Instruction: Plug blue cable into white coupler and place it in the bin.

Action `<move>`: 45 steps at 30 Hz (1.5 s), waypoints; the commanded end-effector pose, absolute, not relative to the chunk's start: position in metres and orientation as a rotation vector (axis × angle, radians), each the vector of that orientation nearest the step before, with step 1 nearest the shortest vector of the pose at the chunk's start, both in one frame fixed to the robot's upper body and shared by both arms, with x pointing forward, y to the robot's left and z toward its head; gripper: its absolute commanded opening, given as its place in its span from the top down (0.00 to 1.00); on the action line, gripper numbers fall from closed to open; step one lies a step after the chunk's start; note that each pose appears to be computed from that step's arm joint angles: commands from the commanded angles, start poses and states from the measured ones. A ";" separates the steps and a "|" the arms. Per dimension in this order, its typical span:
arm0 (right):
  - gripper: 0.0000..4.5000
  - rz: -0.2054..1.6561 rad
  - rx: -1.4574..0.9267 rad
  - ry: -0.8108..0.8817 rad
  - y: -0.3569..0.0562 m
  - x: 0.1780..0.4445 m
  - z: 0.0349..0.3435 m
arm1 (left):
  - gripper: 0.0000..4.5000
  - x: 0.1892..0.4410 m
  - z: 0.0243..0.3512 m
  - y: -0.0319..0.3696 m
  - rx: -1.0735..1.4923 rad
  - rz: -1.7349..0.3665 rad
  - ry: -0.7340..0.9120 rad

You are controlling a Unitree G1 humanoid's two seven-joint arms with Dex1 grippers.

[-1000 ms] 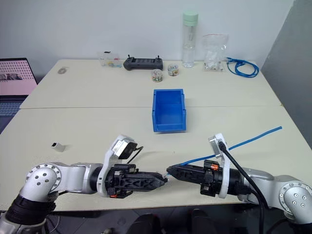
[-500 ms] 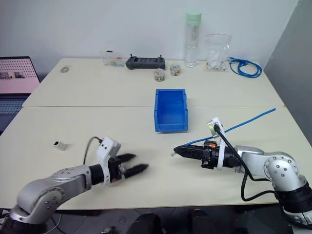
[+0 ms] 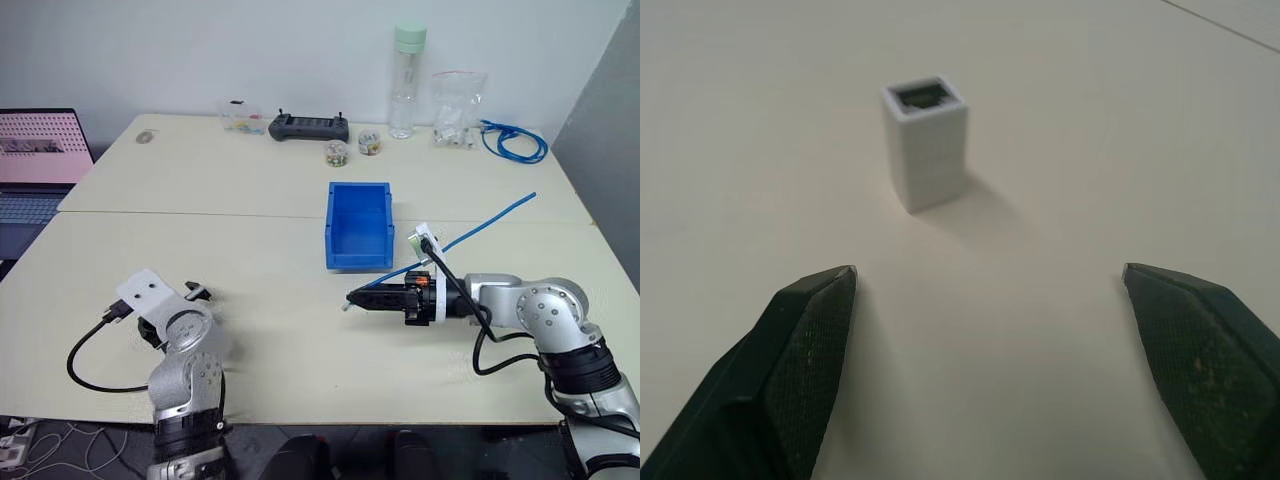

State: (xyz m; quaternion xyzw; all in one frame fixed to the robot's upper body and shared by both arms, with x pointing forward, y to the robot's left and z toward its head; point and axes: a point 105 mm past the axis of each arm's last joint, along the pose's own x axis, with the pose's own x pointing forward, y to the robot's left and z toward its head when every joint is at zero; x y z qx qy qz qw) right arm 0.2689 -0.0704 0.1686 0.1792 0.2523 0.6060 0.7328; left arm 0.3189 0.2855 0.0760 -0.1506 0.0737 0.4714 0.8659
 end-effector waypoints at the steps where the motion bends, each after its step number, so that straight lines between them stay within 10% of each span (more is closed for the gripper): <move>1: 0.95 1.365 0.367 0.515 -0.074 0.266 0.182 | 0.01 0.321 0.080 0.313 -0.348 1.107 0.087; 17: 0.95 1.337 0.356 0.525 -0.076 0.265 0.181 | 0.01 0.327 0.067 0.323 -0.399 1.146 0.076; 35: 0.95 1.297 0.378 0.526 -0.075 0.263 0.176 | 0.82 0.350 0.081 0.312 -0.404 1.080 0.048; 41: 0.95 1.280 0.379 0.503 -0.075 0.266 0.177 | 0.82 0.360 0.097 0.304 -0.300 0.941 0.024; 45: 0.95 1.264 0.372 0.445 -0.080 0.266 0.192 | 0.82 0.366 0.129 0.272 0.006 0.424 -0.006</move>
